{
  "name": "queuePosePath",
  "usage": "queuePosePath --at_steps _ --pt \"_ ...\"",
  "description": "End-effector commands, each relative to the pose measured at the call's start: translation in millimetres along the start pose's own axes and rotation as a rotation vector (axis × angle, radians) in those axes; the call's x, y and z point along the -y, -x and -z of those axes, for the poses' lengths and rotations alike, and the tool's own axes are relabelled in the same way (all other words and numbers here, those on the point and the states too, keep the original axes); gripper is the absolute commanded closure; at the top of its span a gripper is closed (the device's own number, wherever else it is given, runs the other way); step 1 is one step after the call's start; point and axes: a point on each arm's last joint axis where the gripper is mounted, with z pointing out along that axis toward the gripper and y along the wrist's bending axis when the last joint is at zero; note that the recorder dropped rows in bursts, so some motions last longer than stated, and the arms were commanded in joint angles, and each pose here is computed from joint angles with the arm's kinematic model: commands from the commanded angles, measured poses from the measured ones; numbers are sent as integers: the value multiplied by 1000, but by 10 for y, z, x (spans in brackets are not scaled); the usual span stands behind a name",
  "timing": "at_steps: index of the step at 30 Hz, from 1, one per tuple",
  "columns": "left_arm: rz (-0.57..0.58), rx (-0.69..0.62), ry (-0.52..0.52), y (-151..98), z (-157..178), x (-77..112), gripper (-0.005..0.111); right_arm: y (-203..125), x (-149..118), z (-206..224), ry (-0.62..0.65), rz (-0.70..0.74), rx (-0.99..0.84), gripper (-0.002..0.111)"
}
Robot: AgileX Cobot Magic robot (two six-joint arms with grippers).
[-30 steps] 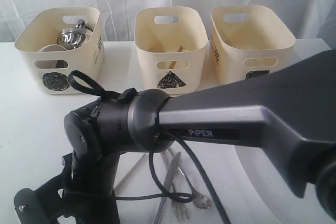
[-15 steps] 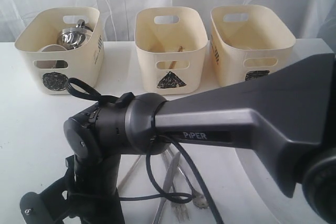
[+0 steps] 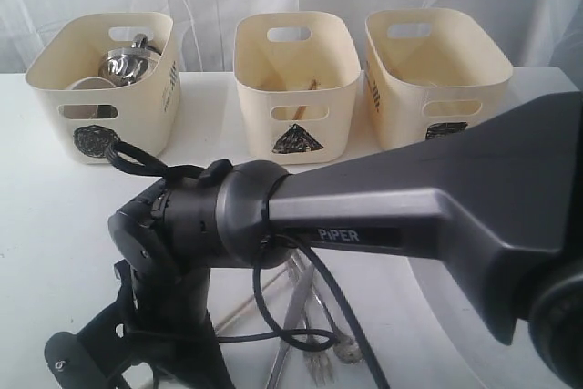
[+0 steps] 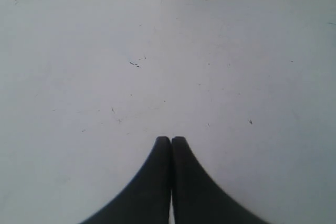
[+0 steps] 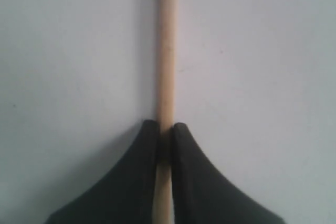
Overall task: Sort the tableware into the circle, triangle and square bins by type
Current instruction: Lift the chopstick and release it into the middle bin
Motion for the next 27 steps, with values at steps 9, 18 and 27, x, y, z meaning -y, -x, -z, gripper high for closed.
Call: queuePosePath --at_steps 9,18,27 --pt "6 -18 -14 -37 -9 12 107 1 328 1031 -519 -42 92 108" --pt "6 -18 -14 -37 -9 12 107 -890 712 1489 -950 -468 188 108" --pt "6 -18 -14 -37 -9 12 107 -1388 865 1710 -1253 -529 331 108"
